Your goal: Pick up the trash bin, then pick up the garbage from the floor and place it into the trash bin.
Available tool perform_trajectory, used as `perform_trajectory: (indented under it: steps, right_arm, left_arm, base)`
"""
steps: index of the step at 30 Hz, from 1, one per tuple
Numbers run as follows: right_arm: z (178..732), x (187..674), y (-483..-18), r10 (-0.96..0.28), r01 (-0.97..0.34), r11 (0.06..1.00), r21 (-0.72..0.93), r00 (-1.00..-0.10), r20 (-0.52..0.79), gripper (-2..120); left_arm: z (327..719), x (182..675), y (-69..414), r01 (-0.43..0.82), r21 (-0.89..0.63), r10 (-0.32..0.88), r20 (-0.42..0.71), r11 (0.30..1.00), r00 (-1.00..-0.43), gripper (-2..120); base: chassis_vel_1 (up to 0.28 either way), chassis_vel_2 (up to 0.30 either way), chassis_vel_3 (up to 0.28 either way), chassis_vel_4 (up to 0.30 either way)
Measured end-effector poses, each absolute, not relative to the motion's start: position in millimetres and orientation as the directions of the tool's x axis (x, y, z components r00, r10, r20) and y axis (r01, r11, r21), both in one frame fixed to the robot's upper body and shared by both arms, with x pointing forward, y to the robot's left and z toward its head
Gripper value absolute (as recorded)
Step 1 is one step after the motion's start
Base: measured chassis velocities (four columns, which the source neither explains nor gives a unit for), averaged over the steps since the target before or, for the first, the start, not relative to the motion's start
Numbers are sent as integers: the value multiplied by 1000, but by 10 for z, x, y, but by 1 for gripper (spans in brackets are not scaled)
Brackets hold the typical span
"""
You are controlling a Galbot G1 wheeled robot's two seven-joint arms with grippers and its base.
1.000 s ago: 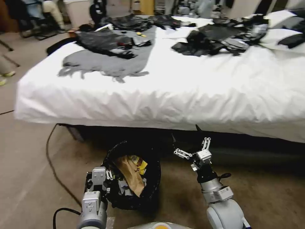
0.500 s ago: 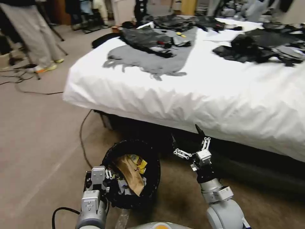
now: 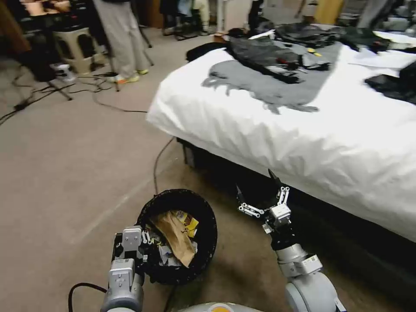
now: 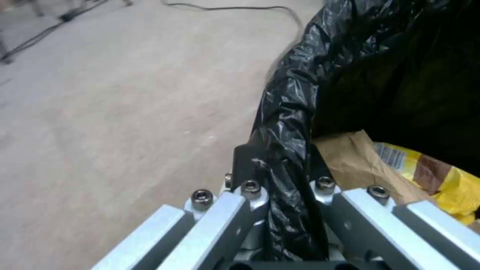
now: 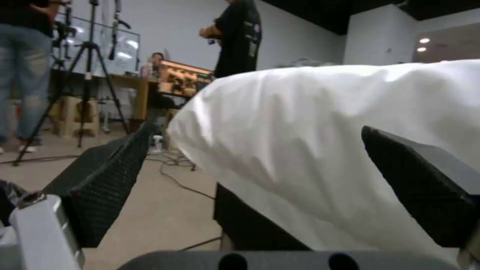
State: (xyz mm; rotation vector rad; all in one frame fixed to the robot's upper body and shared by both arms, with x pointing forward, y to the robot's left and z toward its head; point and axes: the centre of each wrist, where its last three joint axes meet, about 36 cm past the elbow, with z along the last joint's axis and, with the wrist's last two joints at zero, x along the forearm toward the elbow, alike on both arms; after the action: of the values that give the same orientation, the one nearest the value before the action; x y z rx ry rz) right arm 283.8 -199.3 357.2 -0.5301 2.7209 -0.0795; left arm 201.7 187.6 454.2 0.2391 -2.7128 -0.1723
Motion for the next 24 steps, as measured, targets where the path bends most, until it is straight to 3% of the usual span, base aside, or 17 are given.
perform_trajectory:
  steps: [24]
  right_arm:
    - [3495,2830,-1992,-403,-379,915,-135,-851,-336,100]
  left_arm:
    - [4603,2051,1911,-159,134,-199,383,978,-902,1]
  base:
    - [124,121,130,132]
